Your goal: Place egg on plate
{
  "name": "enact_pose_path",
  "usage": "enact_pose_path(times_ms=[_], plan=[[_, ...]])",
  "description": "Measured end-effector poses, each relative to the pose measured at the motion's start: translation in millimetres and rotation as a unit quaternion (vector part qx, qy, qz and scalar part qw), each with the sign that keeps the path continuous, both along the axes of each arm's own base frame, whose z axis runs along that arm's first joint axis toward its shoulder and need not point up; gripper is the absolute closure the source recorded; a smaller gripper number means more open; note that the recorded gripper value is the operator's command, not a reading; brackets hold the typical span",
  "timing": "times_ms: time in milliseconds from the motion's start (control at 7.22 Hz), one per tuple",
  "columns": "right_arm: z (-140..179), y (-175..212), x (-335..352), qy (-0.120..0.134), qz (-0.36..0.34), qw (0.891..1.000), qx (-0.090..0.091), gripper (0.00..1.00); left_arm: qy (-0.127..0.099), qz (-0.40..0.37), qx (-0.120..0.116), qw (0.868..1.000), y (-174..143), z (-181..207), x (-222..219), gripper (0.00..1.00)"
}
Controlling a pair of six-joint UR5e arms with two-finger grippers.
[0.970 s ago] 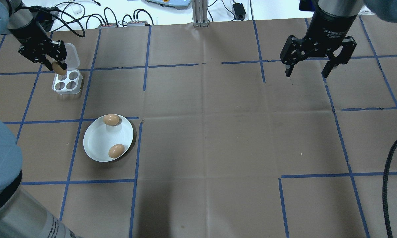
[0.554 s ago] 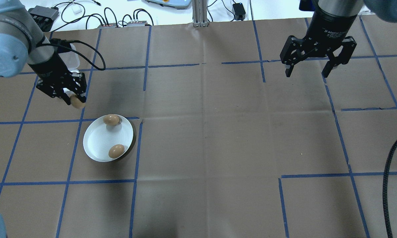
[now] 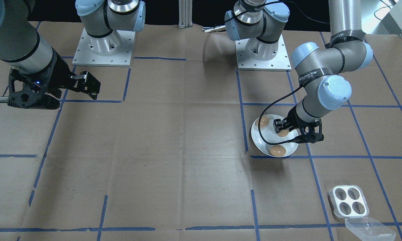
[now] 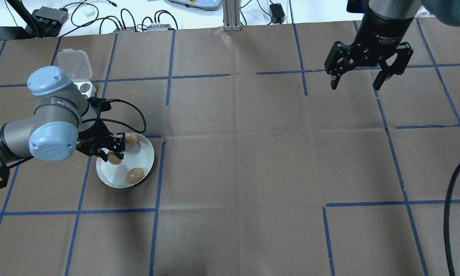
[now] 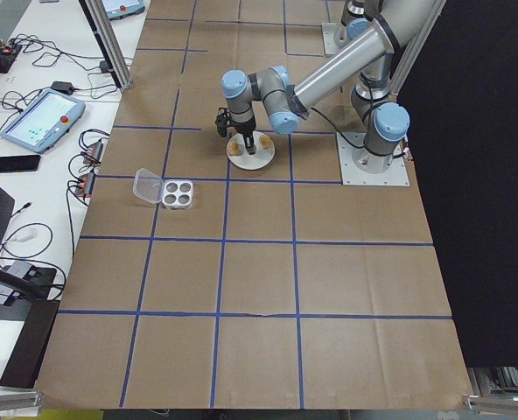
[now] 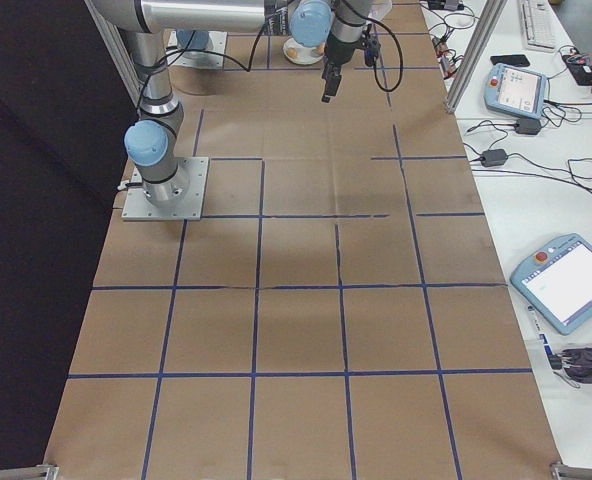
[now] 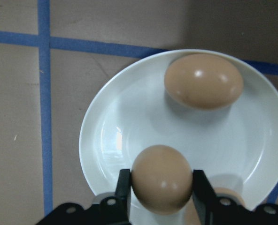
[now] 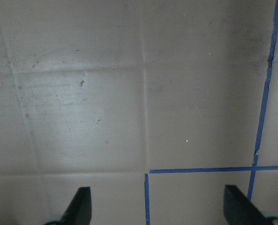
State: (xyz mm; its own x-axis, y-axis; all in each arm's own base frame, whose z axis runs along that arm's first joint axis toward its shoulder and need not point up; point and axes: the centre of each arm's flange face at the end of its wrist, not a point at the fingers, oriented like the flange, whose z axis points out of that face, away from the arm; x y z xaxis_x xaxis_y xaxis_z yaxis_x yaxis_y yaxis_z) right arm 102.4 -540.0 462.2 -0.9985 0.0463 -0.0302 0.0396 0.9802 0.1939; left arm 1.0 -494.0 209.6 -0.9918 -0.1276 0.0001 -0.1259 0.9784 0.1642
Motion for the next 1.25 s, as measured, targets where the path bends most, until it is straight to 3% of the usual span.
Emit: enact_pose_path(times_ms=[277, 554, 831, 1247], plan=[[0.0, 0.0, 0.0, 0.0, 0.0, 1.0, 0.0, 0.0, -0.004, -0.004, -0.012, 1.0, -0.9, 5.6, 0.2, 0.0], [0.0, 0.0, 0.1, 0.0, 0.0, 1.0, 0.0, 0.0, -0.009, -0.007, -0.032, 0.999, -12.6, 44.3, 0.2, 0.0], [0.1, 0.0, 0.0, 0.0, 0.0, 1.0, 0.0, 0.0, -0.013, 0.0, -0.049, 0.999, -22.0, 122.4, -6.1, 0.0], [0.0, 0.0, 0.0, 0.0, 0.0, 1.0, 0.0, 0.0, -0.023, 0.028, -0.076, 0.996, -29.8, 220.0, -67.6, 0.0]])
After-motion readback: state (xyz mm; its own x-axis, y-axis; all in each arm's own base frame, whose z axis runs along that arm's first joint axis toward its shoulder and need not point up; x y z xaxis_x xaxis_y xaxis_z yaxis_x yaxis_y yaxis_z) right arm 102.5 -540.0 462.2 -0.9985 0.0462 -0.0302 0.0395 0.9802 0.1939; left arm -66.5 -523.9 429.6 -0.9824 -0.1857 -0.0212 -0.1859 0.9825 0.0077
